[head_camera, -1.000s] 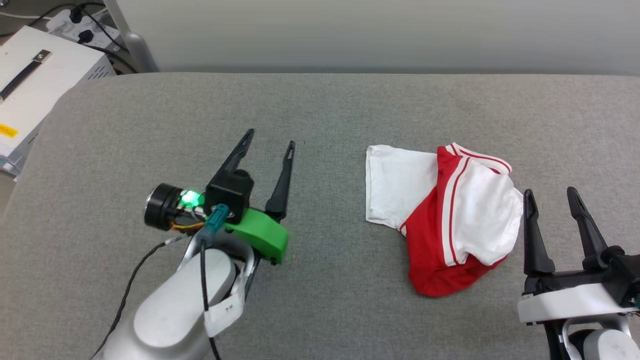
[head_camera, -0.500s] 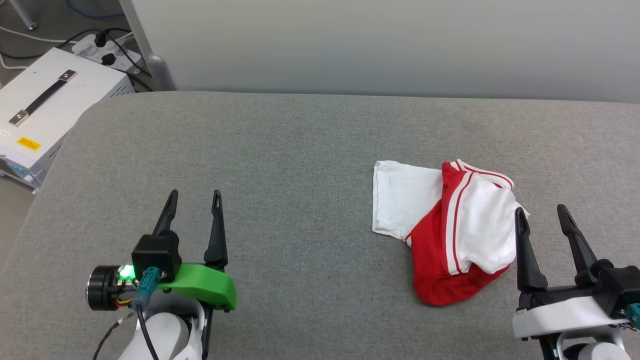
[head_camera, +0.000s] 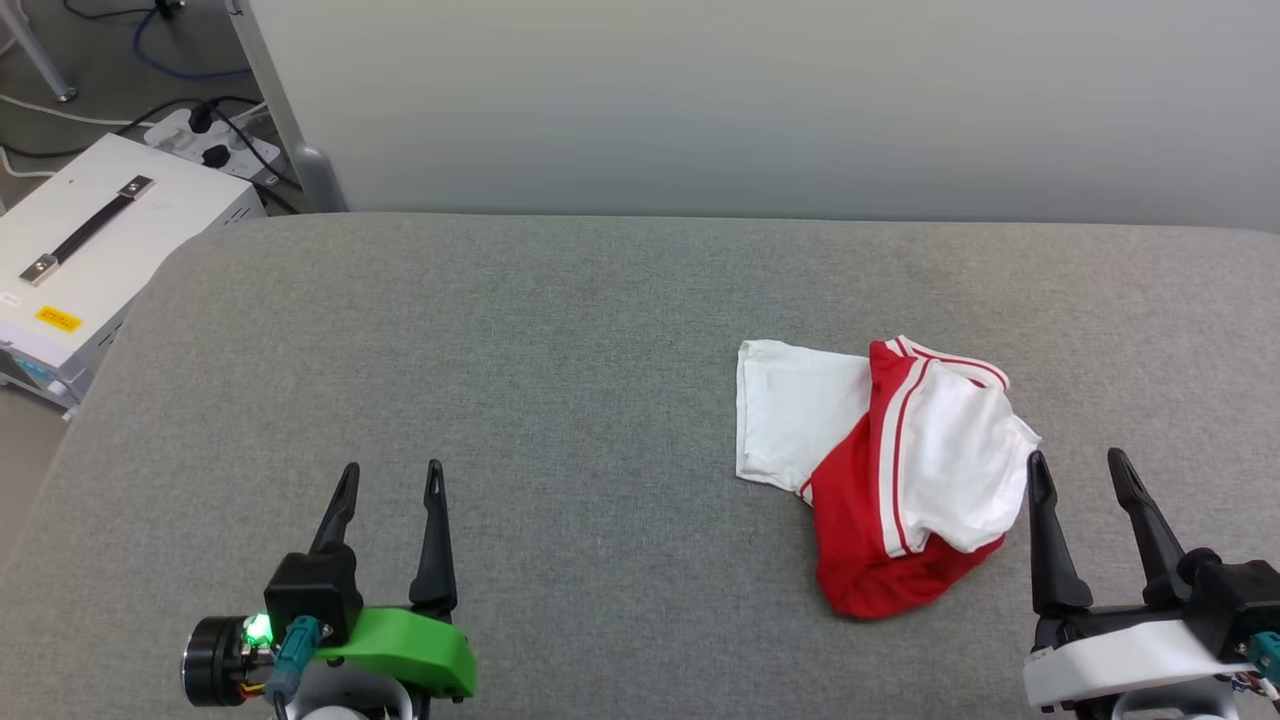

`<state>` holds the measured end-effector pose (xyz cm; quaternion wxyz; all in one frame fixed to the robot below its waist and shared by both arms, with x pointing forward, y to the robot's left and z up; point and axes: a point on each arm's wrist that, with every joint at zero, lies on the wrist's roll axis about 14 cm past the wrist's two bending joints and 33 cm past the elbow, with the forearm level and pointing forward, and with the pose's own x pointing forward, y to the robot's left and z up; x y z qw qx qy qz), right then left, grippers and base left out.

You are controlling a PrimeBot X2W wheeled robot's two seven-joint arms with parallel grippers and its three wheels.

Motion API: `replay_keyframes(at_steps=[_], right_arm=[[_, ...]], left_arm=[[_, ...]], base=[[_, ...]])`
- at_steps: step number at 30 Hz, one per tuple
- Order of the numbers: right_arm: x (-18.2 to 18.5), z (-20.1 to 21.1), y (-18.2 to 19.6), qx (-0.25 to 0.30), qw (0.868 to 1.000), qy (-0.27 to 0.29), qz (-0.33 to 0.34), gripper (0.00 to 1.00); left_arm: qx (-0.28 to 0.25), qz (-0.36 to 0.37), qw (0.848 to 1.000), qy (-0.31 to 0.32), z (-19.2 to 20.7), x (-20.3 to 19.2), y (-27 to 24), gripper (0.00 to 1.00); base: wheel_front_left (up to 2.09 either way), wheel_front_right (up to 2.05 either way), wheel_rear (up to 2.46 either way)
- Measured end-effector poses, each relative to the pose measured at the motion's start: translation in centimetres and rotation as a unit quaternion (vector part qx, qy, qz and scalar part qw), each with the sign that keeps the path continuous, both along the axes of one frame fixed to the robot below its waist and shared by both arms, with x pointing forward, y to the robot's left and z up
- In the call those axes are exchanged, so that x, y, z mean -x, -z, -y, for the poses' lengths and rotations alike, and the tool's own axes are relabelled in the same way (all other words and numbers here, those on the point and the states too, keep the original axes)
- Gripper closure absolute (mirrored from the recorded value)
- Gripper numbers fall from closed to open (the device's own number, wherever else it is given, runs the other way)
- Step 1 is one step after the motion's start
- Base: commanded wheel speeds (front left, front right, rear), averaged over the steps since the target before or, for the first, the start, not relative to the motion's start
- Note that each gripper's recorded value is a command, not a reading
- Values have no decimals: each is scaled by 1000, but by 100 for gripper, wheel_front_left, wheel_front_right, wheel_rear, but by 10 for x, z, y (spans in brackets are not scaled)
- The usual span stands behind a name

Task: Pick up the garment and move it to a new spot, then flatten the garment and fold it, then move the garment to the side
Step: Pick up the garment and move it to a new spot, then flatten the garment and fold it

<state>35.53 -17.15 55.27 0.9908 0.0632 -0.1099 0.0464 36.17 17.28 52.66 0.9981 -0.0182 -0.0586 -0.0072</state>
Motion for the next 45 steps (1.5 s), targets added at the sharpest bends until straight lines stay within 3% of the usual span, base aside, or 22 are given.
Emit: replay_keyframes(at_steps=[33, 45], right_arm=[[7, -3, 22, -5, 999, -5, -34, 0], [-12, -6, 24, -1, 999, -8, -36, 0]], left_arm=[[-12, -25, 1000, 12, 0, 9, 21, 0], [-75, 96, 985, 120, 40, -81, -71, 0]], base=[[0, 0, 0], [0, 0, 0]])
